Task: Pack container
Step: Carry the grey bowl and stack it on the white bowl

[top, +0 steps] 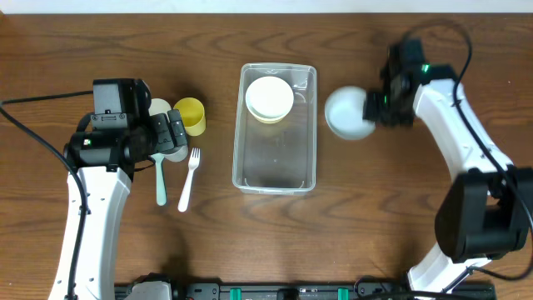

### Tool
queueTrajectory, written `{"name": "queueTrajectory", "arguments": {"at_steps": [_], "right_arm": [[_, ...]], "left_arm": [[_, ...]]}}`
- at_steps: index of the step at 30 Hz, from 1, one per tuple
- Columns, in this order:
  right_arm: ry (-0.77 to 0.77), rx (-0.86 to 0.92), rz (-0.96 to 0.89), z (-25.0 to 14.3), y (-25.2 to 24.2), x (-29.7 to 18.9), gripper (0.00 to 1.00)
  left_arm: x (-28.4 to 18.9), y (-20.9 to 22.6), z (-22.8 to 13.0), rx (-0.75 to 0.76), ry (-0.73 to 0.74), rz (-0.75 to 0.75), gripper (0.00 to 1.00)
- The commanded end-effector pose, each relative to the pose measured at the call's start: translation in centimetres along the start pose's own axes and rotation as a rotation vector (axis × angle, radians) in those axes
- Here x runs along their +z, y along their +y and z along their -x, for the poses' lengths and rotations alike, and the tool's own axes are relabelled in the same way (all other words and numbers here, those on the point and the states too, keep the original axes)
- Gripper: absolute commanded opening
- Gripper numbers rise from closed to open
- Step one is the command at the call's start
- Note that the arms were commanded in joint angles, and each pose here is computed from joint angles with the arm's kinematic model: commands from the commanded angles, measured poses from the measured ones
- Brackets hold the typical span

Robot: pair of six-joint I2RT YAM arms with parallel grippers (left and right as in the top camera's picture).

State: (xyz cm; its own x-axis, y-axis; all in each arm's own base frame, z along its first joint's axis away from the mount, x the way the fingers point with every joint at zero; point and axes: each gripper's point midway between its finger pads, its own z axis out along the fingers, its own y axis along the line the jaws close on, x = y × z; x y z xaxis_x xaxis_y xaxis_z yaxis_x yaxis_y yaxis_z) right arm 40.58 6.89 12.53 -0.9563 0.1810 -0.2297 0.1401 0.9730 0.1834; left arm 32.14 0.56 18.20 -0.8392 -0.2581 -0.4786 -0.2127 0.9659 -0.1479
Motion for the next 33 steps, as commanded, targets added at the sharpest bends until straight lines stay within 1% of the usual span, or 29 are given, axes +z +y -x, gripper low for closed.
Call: {"name": "queueTrajectory", "arguments": {"at_steps": [1, 3, 5, 8, 10, 17, 19, 22, 26, 32, 33], "right_arm": [[-0.185, -0.117, 0.129, 2.6, 6.5, -8.6, 0.01], [-0.235, -0.175, 0.17, 2.9, 9.5, -10.6, 0.01], [-0.274, -0.224, 0.199, 2.9, 12.0, -11.3, 0.01], [-0.283, -0.252, 0.231, 2.7, 14.7, -10.2, 0.01], [-0.268, -0.254, 0.232, 3.0, 15.6, -8.3, 0.01], [-0.187, -0.216, 0.224, 4.7, 17.0, 1.6, 0.01], [-0.152, -0.216, 0.231, 4.5, 17.2, 4.3, 0.01], [-0.089, -0.212, 0.251, 3.6, 17.5, 7.1, 0.01], [-0.045, -0.208, 0.231, 2.9, 17.0, 9.4, 0.01], [-0.004, -0.214, 0.255, 1.9, 17.5, 10.3, 0.01], [-0.004, -0.222, 0.259, 1.8, 17.7, 10.3, 0.04]], "left_arm": [[-0.3, 0.3, 0.4, 0.006, -0.013, 0.012, 0.98], [-0.3, 0.3, 0.4, 0.006, -0.013, 0.012, 0.98], [-0.3, 0.3, 0.4, 0.006, -0.013, 0.012, 0.98], [-0.3, 0.3, 0.4, 0.006, -0.013, 0.012, 0.98], [-0.3, 0.3, 0.4, 0.006, -0.013, 0.012, 0.98], [-0.3, 0.3, 0.4, 0.006, -0.013, 0.012, 0.98], [-0.3, 0.3, 0.4, 0.006, -0.013, 0.012, 0.98], [-0.3, 0.3, 0.4, 0.006, -0.013, 0.012, 0.98], [-0.3, 0.3, 0.4, 0.006, -0.013, 0.012, 0.98], [-0.3, 0.3, 0.4, 0.006, -0.013, 0.012, 0.98], [-0.3, 0.3, 0.4, 0.006, -0.013, 0.012, 0.98]]}}
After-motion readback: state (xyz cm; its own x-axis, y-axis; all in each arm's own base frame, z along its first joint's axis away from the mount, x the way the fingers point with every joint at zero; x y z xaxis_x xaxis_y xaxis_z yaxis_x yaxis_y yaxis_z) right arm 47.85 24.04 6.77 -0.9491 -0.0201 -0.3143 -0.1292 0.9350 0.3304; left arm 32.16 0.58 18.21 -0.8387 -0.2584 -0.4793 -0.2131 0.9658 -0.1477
